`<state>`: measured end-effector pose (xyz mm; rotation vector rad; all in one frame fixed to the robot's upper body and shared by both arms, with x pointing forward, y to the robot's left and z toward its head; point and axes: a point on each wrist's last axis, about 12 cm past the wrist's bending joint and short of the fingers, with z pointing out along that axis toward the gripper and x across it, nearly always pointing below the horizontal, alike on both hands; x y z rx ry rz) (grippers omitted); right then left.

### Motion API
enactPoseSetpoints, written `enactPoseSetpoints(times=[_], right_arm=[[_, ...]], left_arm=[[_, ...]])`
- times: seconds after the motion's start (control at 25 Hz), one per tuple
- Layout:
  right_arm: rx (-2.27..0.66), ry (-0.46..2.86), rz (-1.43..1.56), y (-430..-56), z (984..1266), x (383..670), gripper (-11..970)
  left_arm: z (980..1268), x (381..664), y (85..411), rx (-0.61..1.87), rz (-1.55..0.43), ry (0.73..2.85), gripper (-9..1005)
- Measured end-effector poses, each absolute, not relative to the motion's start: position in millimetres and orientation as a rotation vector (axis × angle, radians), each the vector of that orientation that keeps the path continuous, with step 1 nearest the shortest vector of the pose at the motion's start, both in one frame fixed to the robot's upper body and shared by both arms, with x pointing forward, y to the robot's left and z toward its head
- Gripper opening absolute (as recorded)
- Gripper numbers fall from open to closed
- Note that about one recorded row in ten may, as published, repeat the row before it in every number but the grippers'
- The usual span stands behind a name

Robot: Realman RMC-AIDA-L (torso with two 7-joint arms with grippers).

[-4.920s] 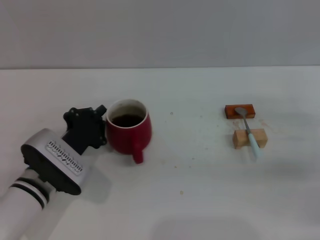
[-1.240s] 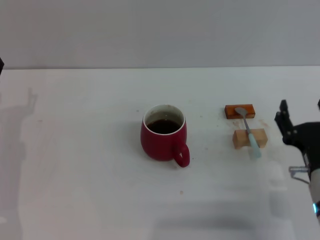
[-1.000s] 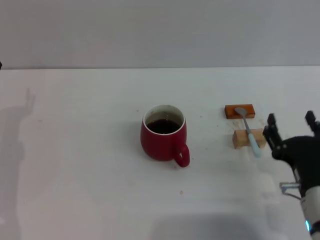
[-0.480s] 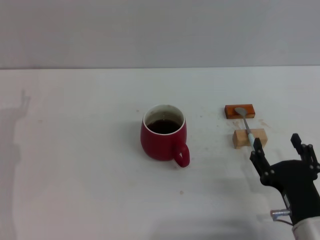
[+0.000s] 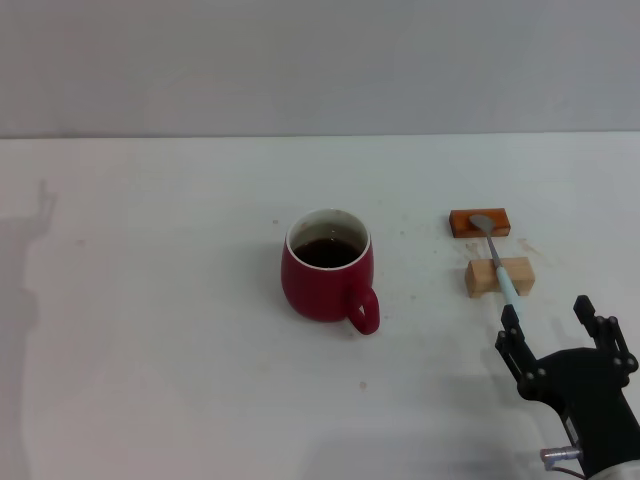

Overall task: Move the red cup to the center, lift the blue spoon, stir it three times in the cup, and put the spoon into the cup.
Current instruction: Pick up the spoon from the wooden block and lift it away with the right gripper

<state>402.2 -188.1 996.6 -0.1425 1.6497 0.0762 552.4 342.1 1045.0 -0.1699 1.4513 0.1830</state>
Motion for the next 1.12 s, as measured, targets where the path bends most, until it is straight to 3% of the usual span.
enactPoseSetpoints(times=[1.12], right_arm=[[-0.205,1.762,0.155,-190,982,437,791]], left_arm=[[1050,554,341,-0.168,0.179,1.418,842]])
